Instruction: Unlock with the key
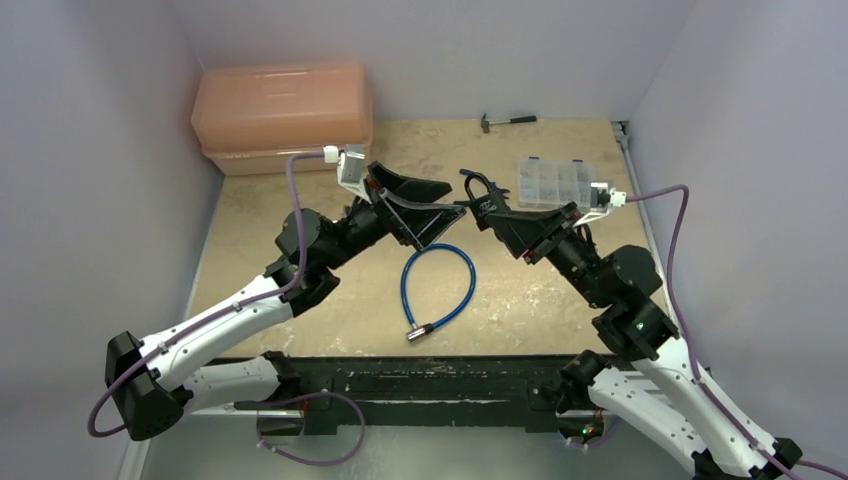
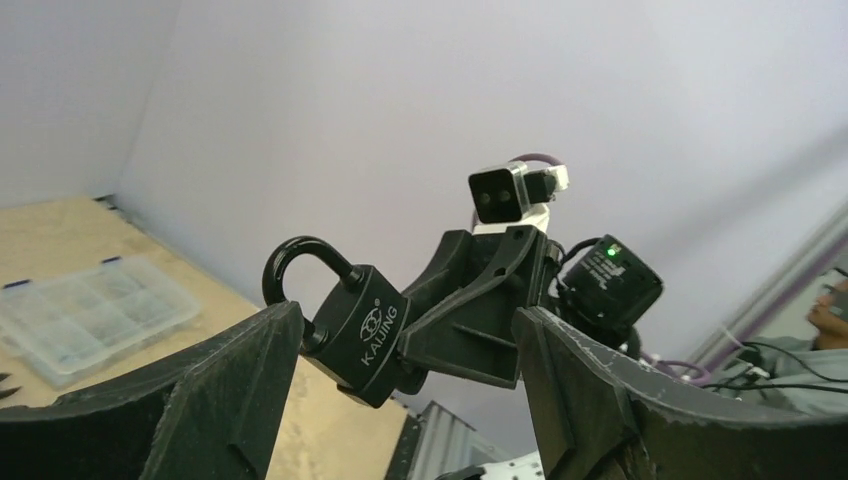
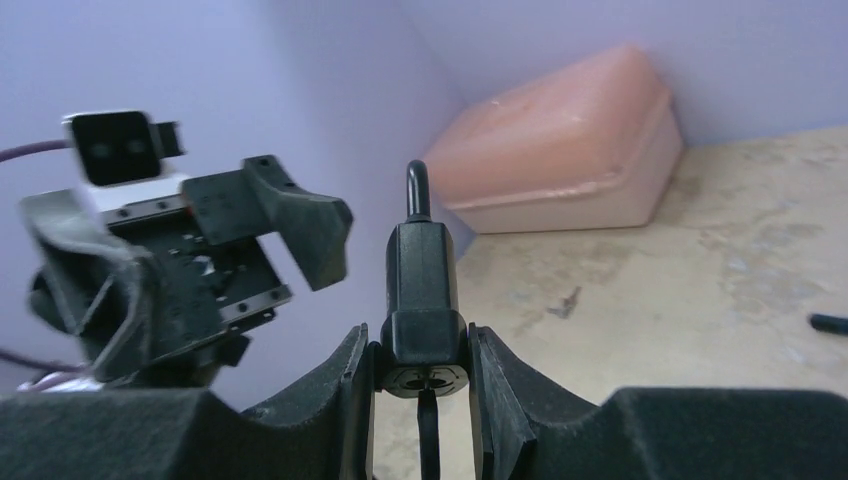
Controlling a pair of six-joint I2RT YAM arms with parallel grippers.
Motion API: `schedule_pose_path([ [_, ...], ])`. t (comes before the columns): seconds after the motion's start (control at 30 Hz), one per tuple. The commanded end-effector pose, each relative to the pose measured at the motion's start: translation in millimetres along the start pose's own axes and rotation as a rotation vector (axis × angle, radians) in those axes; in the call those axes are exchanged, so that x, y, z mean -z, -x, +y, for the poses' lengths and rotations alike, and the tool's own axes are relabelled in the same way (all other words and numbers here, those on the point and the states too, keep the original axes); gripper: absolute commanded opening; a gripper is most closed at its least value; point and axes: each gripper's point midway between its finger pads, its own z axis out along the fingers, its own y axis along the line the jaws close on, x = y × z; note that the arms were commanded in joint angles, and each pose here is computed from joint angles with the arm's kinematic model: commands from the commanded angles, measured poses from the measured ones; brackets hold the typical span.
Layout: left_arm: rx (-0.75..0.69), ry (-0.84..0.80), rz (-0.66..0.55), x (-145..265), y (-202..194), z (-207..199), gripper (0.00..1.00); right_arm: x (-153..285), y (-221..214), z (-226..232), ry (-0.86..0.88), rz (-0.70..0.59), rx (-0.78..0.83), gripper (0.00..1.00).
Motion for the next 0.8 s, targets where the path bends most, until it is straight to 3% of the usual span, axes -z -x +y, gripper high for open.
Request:
schedule_pose_path([
  [0.0,0.106,-0.159,-0.068,2,21,-36,0.80,15,52,69,0.290,-0.176,-0.004,0.00],
  [0.33,0.137,-0.233,-0.058,-6,9,-38,0.56,19,57,98,0.436,-0.164,-0.141,0.00],
  [0.77,0.123,-0.287,-0.071,-12,3,-38,0.45,8,49,102,0.467,-0.123,-0.177,0.00],
])
